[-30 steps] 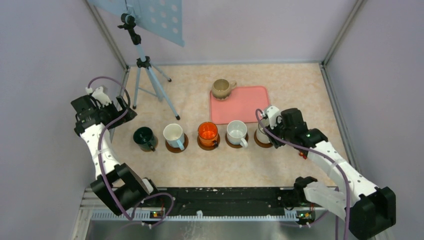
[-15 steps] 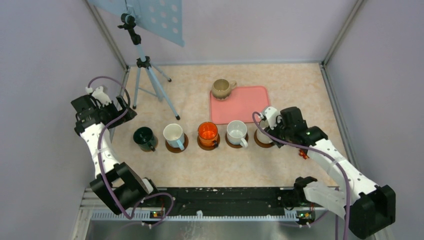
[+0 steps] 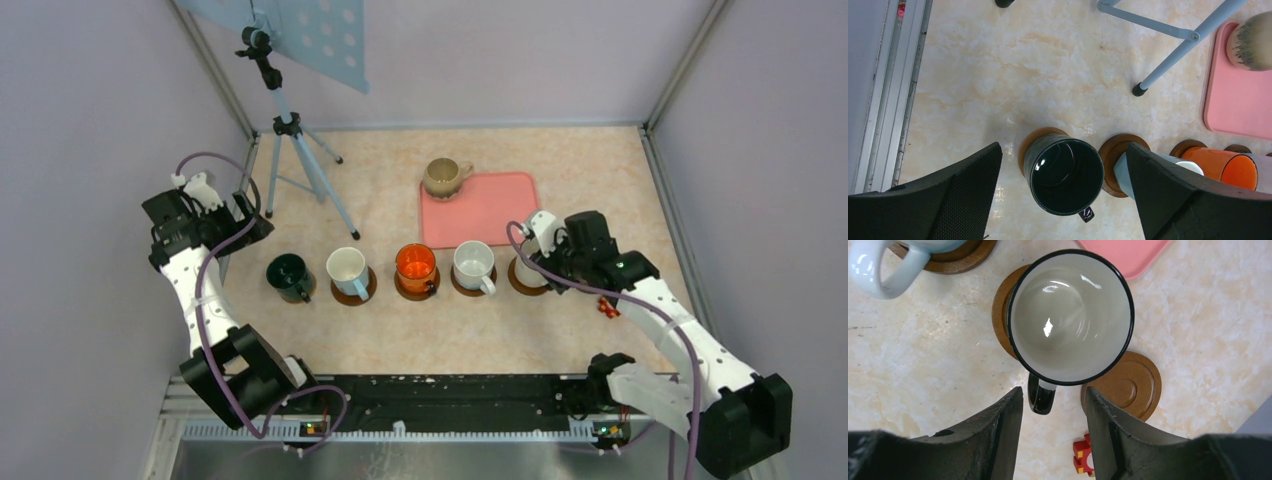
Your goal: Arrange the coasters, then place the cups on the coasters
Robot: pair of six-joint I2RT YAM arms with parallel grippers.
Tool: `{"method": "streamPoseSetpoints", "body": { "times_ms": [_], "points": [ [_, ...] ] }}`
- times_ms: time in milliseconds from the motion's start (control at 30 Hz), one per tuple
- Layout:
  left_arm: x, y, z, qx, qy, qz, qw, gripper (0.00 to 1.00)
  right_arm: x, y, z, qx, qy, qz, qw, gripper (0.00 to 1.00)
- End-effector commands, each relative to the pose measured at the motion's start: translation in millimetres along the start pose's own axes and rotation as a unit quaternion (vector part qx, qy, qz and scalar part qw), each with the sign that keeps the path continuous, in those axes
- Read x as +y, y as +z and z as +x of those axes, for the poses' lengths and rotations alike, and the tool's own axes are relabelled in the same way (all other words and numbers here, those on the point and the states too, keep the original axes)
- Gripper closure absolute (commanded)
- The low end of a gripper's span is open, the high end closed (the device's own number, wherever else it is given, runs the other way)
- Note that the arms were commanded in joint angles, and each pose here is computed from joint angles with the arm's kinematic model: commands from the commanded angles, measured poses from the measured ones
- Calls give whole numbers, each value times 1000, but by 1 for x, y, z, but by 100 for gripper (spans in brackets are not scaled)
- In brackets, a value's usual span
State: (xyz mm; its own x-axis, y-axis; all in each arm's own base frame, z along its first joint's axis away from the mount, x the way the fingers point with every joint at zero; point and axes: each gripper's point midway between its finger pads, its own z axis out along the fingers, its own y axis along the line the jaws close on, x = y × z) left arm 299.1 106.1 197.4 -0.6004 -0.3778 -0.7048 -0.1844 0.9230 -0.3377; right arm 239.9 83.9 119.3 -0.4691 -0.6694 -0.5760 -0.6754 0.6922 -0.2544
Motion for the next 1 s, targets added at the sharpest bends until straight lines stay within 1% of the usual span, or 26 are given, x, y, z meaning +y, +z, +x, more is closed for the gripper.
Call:
{"method": "streamPoseSetpoints", "body": {
  "times_ms": [0,200,333,400,567,733,867,900,967],
  "points": [
    [-7,-2,-15,-26,11,15,999,1,-7,-25,-44,-84,-19,-3,996,51],
    [-9,-3,-13,-25,10,19,999,1,-22,-28,-95,-135,2,-2,991,48],
    [-14,-6,-13,-27,19,30,999,1,-37,-23,-140,-167,5,-10,986,40],
    [-20,-8,-13,-26,31,44,998,1,-40,-14,-160,-172,0,-26,985,38],
    [-31,-16,-12,-16,61,74,995,1,-38,16,-196,-177,-91,-98,975,35],
    [-37,-24,-12,-16,78,82,993,1,-44,48,-213,-197,-209,-166,943,34],
    [-37,-32,-8,-16,88,68,994,1,-66,75,-233,-201,-279,-172,923,34],
    [-36,-34,-7,-15,81,62,995,1,-69,89,-232,-193,-290,-178,920,34],
    [-38,-38,-6,-16,67,56,996,1,-79,104,-240,-198,-321,-171,910,35]
  ]
}}
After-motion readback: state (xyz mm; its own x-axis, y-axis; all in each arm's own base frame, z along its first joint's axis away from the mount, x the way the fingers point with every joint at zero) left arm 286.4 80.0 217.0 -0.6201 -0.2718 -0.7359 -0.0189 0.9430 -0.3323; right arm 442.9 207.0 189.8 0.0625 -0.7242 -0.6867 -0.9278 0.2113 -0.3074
